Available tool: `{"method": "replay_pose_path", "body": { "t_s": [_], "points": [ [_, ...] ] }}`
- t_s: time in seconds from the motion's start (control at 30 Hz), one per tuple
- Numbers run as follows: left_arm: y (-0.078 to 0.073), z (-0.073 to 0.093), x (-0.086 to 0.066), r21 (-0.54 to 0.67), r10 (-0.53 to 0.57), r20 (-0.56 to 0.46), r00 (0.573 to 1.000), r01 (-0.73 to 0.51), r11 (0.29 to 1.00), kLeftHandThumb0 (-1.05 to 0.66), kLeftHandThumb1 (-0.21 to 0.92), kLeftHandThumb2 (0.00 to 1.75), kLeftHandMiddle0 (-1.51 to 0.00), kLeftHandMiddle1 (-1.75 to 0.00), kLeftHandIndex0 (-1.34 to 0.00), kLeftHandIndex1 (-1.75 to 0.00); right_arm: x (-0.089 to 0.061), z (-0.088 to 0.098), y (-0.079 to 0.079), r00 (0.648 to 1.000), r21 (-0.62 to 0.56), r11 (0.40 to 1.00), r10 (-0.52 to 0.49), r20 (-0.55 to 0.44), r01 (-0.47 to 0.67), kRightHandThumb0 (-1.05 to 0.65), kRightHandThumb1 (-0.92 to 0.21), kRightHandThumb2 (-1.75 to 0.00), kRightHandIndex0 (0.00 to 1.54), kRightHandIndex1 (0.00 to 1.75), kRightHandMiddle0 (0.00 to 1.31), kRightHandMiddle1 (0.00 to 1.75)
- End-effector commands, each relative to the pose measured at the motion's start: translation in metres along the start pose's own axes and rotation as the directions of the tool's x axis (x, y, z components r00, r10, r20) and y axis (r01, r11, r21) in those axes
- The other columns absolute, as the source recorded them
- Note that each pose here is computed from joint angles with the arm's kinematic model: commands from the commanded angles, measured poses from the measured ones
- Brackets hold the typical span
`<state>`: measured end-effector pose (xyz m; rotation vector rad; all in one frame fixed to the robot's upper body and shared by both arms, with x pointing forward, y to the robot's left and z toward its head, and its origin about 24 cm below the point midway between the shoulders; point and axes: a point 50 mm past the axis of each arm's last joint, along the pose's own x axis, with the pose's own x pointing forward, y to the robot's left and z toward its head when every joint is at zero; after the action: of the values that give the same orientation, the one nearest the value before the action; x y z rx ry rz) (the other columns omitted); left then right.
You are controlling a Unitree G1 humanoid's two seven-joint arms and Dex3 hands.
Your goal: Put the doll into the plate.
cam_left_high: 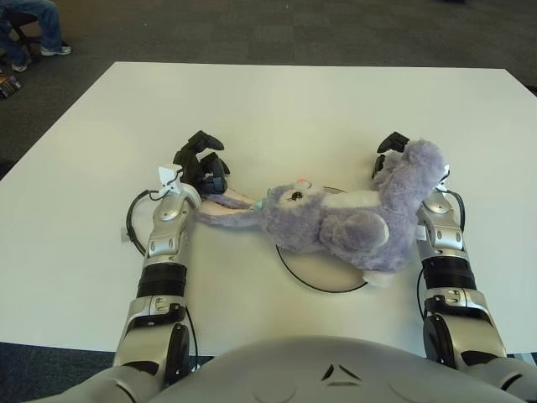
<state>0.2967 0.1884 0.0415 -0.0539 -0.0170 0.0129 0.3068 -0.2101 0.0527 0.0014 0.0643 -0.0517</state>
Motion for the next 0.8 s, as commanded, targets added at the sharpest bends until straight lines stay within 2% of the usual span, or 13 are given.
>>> {"method": "replay_pose_path", "body": {
  "t_s": [0.0,0.17,0.57,0.63,0.77],
  "points": [
    [0.002,-0.021,-0.004,0.042,0.020,-0.088,0.996,-0.016,0.999,-0.01,-0.05,1.71,-0.90,-1.74,-0.69,-1.67,-0.004,-0.012,-0.004,0.999,0.005,1.000,-0.009,-0.054,0.009,-0.01,0.06,-1.74,0.88,1.75,0.67,1.75],
    [0.003,-0.026,-0.001,0.064,0.029,-0.097,0.995,-0.023,0.998,-0.01,-0.10,1.74,-0.94,-1.75,-0.76,-1.59,-0.004,-0.012,-0.004,0.999,0.001,1.000,-0.008,-0.053,0.008,-0.01,0.06,-1.75,0.89,1.75,0.67,1.75],
    [0.007,-0.034,0.001,0.088,0.092,-0.107,0.990,-0.082,0.993,-0.02,-0.09,1.71,-0.94,-1.75,-0.77,-1.55,-0.005,-0.012,-0.004,0.999,0.012,1.000,-0.007,-0.052,0.007,-0.01,0.05,-1.74,0.88,1.75,0.67,1.75],
    [0.008,-0.035,0.001,0.090,0.094,-0.107,0.990,-0.084,0.992,-0.01,-0.03,1.67,-0.82,-1.75,-0.73,-1.64,-0.005,-0.013,-0.004,0.999,0.011,1.000,-0.009,-0.054,0.010,-0.01,0.05,-1.73,0.88,1.75,0.66,1.75],
    [0.007,-0.036,0.001,0.091,0.093,-0.104,0.990,-0.084,0.992,-0.02,-0.06,1.69,-0.90,-1.75,-0.75,-1.57,-0.004,-0.013,-0.004,0.998,0.008,1.000,-0.013,-0.057,0.013,-0.01,0.04,-1.73,0.87,1.75,0.66,1.75]
  ]
}}
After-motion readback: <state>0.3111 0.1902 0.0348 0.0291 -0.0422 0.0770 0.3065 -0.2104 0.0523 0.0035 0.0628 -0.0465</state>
